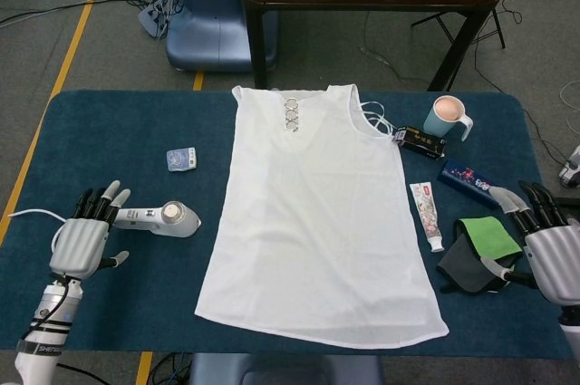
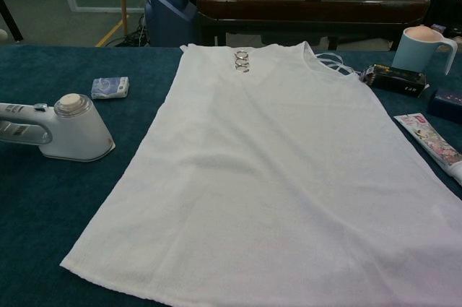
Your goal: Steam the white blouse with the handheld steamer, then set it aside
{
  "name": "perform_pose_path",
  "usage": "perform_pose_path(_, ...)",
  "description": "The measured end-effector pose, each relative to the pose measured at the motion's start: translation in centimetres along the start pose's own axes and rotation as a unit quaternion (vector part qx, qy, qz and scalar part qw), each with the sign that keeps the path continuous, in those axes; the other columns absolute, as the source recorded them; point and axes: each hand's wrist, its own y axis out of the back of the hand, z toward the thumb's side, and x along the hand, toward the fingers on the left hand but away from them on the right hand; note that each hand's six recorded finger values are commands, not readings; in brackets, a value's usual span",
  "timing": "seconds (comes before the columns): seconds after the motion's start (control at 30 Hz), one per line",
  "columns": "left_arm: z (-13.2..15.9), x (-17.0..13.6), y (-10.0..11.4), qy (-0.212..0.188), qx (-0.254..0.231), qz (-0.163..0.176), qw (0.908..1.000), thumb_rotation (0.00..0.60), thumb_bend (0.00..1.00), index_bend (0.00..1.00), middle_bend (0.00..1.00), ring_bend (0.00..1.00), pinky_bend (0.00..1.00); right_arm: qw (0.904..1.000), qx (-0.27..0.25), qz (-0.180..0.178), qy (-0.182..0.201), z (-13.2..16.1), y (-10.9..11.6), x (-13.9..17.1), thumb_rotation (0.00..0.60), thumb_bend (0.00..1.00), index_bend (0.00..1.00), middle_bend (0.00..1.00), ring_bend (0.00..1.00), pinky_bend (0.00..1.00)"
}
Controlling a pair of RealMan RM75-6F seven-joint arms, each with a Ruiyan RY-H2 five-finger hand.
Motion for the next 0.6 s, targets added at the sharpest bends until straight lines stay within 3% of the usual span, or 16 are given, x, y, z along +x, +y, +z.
perform_pose_path(0.23, -0.1, 3.2, -2.5, 0.027, 0.006, -0.041, 0.9988, 0.600, 0.02, 0.07, 0.01, 0.00, 0.01, 1.0000, -0.001, 0.002, -0.007, -0.5, -0.2, 0.4, 0.600, 0.13, 0.01, 0.17, 0.01, 0.00)
perform_pose_path(0.6, -0.7, 7.0, -5.4, 0.072, 0.013, -0.075, 0.9945, 0.600, 0.02, 0.25, 0.04, 0.02, 0.02, 0.9999, -0.006, 0.002, -0.010, -0.9, -0.4, 0.5, 0.600, 0.13, 0.01, 0.17, 0.01, 0.00)
